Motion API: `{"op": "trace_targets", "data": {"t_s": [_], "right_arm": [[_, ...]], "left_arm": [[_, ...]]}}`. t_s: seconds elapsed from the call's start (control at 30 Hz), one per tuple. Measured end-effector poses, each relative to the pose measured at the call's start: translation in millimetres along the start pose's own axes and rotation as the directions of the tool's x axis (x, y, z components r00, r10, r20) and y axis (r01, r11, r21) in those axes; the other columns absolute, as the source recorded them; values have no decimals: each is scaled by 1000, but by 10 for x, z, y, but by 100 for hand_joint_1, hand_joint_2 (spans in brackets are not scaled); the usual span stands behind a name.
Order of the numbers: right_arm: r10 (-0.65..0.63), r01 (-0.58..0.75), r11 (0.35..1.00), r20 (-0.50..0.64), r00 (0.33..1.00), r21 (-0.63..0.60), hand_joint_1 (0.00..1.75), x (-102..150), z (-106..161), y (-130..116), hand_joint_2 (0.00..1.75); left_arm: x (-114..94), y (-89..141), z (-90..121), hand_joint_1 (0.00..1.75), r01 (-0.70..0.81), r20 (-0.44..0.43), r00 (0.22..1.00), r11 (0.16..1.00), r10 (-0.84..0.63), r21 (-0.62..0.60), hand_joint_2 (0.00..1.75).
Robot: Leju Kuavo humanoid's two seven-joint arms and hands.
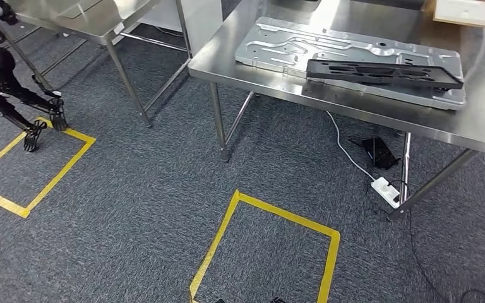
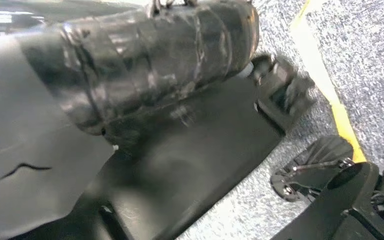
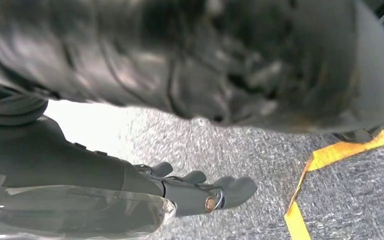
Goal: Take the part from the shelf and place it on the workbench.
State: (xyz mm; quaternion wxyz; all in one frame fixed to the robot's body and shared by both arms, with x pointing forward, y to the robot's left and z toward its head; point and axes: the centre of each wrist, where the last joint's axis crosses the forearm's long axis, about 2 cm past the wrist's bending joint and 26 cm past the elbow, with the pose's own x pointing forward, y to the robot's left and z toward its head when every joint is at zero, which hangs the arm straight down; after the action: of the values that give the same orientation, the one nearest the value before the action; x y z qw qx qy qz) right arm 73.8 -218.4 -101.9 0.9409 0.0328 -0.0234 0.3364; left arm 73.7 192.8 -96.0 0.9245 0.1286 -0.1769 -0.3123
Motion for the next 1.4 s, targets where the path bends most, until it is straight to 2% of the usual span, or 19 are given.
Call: {"op": "trace_targets", "data": {"t_s": [1.4], "right_arm": [[0,-1,1000,24,1000,14,0,-37,-6,-13,0]], "left_arm": [[-8,-1,-1,0,34,-18,999,999,-35,-15,0]]}}
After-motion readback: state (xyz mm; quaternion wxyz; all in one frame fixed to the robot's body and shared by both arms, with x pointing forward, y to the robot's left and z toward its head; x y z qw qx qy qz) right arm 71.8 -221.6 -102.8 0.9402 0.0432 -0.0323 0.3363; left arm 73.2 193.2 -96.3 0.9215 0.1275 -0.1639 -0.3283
